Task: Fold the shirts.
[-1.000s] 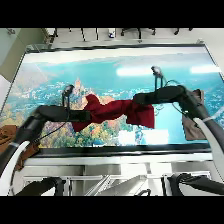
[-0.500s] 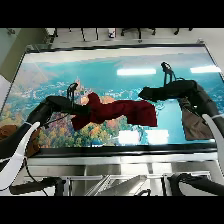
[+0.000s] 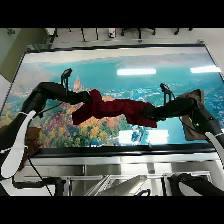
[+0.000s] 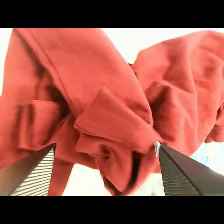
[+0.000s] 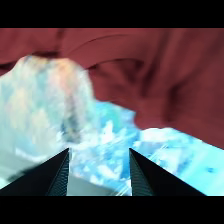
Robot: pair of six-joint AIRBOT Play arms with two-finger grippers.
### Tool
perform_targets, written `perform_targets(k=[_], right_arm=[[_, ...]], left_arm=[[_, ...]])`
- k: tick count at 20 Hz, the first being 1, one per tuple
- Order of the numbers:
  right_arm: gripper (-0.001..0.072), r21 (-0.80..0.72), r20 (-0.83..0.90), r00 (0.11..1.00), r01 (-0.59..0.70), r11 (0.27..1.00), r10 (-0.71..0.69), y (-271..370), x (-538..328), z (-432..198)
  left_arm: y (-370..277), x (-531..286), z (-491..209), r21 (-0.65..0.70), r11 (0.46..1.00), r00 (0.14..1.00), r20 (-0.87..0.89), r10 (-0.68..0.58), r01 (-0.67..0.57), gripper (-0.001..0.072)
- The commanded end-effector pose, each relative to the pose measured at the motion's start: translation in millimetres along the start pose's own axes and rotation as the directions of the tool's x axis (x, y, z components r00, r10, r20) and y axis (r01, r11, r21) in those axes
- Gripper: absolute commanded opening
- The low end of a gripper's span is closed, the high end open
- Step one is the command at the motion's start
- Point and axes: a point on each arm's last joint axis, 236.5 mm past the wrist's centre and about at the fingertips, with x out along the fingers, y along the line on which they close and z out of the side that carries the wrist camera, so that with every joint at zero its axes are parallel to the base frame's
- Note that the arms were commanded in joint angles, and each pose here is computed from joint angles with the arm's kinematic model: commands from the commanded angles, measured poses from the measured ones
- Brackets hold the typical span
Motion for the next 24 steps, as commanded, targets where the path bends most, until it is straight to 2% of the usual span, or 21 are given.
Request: perform_targets(k=[1,5,7,9,13,20,21,22,24], right_arm=[[0.0413,0.113,0.028,0.999,0.031,0.993,-0.035,-39.0,-15.6,10.9],[0.0414,0.232,0.093,0.992,0.062,0.971,-0.086,-88.7,-36.0,32.5],[0.0415,0.252,0.075,0.993,0.074,0.965,-0.095,-100.4,-26.2,32.9],[0.0414,0.283,0.015,0.995,0.089,0.955,-0.098,-113.1,-8.0,25.1],[0.0414,0.325,-0.072,0.992,0.122,0.938,-0.104,-137.1,22.5,12.0],[0.0409,0.342,-0.082,0.991,0.125,0.932,-0.103,-148.5,40.3,11.8],[0.034,0.342,-0.088,0.992,0.116,0.933,-0.091,-147.6,44.2,10.6],[0.0289,0.334,-0.09,0.993,0.107,0.936,-0.081,-145.8,48.2,10.2],[0.0288,0.316,-0.091,0.993,0.106,0.943,-0.081,-142.2,55.1,9.7]], left_arm=[[30.9,-38.4,1.0,-0.068,0.998,0.999,-0.045,-0.007,0.004,0.0694],[93.9,-44.9,-58.3,-0.316,0.949,0.988,-0.15,-0.031,-0.018,0.0694],[108.7,-30.2,-92.2,-0.404,0.914,0.981,-0.185,-0.051,-0.028,0.0694],[112.3,-15.5,-101.8,-0.455,0.891,0.987,-0.149,-0.069,-0.006,0.0694],[104.8,4.4,-107.1,-0.451,0.893,0.989,-0.136,-0.057,-0.01,0.0694],[84.7,32.7,-96.3,-0.37,0.928,0.993,-0.114,-0.014,-0.029,0.0691],[83.7,36.8,-98.1,-0.368,0.929,0.993,-0.121,-0.014,-0.032,0.0594],[85.2,39.2,-99.9,-0.371,0.928,0.992,-0.126,-0.014,-0.034,0.046],[88.7,41.3,-101.2,-0.378,0.925,0.992,-0.129,-0.011,-0.039,0.0262]])
